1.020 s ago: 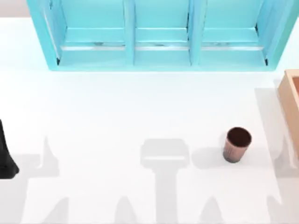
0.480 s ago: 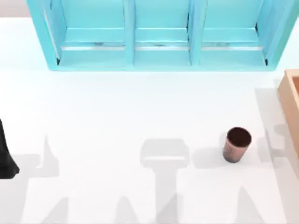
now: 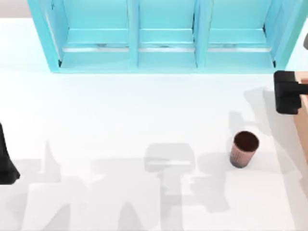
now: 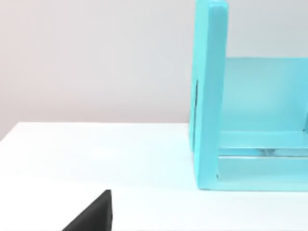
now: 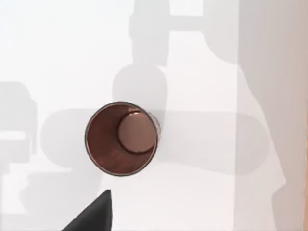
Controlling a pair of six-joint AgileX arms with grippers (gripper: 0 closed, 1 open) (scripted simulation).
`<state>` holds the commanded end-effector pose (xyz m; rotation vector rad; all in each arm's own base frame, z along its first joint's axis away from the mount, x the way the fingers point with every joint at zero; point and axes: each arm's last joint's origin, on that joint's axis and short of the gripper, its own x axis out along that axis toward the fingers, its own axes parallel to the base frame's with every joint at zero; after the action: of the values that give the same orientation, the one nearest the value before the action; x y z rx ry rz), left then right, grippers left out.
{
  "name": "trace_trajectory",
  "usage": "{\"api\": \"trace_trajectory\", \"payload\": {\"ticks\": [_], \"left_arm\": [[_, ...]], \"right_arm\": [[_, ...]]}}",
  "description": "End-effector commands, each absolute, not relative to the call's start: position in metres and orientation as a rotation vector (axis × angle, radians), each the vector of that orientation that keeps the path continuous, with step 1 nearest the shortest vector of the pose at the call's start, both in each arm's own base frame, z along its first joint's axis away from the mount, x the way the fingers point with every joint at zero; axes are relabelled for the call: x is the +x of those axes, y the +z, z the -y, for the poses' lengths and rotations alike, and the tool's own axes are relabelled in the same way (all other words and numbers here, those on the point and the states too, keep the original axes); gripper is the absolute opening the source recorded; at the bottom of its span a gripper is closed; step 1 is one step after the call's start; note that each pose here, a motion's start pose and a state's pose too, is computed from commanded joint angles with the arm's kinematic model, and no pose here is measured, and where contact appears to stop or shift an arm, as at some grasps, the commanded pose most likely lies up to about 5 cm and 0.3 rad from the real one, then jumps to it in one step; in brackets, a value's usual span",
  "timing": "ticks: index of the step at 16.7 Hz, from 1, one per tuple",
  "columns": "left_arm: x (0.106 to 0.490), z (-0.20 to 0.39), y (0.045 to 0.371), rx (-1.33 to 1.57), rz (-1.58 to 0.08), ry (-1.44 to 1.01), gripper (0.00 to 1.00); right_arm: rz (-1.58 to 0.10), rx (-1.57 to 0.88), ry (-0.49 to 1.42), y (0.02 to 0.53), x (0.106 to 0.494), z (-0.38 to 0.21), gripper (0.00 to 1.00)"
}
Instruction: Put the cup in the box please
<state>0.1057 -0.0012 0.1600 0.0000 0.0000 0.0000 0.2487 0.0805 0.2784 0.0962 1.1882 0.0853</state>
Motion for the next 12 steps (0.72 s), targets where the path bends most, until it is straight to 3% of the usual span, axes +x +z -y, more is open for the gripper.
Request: {"api": "trace_trajectory", "payload": {"ticks": [6, 12], "left_arm": [[0.106, 0.001, 0.160, 0.000, 0.000, 0.000, 1.00], [0.106, 0.001, 0.160, 0.000, 0.000, 0.000, 1.00]], "right_arm": [[-1.512, 0.027, 0.012, 0.256, 0.307, -0.130, 1.00], [-1.572, 0.008, -0.008, 0.249, 0.316, -0.140, 1.00]]}}
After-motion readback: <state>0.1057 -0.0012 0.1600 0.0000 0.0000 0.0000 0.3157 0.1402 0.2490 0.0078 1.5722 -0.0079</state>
